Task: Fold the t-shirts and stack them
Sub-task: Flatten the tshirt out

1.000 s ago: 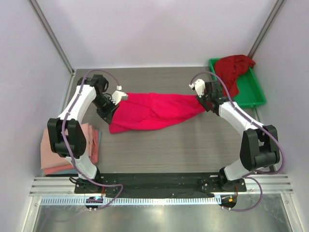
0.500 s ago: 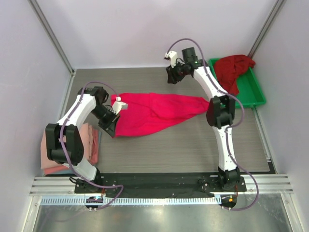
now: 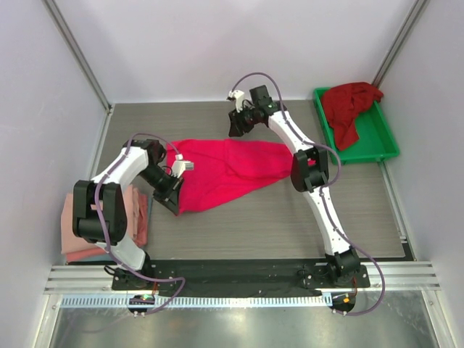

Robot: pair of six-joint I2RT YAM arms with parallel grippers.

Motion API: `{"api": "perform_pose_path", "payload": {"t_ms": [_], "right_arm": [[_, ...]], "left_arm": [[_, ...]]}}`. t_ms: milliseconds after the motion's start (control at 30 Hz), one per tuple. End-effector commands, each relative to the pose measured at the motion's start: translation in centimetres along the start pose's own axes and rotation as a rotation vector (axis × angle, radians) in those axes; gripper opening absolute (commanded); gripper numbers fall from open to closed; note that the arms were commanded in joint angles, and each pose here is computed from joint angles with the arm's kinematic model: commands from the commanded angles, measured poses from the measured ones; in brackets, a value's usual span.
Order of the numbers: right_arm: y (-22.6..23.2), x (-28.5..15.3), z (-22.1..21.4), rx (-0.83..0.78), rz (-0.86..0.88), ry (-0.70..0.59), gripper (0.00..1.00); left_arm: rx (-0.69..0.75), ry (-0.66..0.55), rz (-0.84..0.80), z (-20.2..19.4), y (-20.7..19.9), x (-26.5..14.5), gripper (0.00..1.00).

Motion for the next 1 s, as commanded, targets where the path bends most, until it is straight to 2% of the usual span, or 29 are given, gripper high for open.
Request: {"api": "perform_pose_path", "payload": {"t_ms": [0,500,667,967], "right_arm": [[0.7,1.0,2.8,-0.029,0.018,-0.118,0.49],[0.1,2.9,0.7,-0.003,0.009,-0.098,0.51],[0.3,2.9,0.5,0.013,0.019,-0.096,0.46],[1.0,2.9,-0.3,0.074,0.086,-0.085,0.45]], "left_arm": [[-0.005,-0.018,-0.023,-0.1,-0.6,-0.1,0.00],[-0.021,-0.002,-0.034,1.1,0.0,0.1,0.02],[-0.018,-0.004,-0.028,0.9,0.0,0.1,0.02],[-0.023,0.003,-0.024,1.0,0.3,0.3,0.03]]}}
Point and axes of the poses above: each gripper's point midway between its finger pads, its own x axis out along the fingers, its own y axis along the line the jaws close on, z = x × y, the point moved 8 cm from there along -x, back along the fingers, and after that the axes turned 6 degrees about -x, right-handed, at the moved point
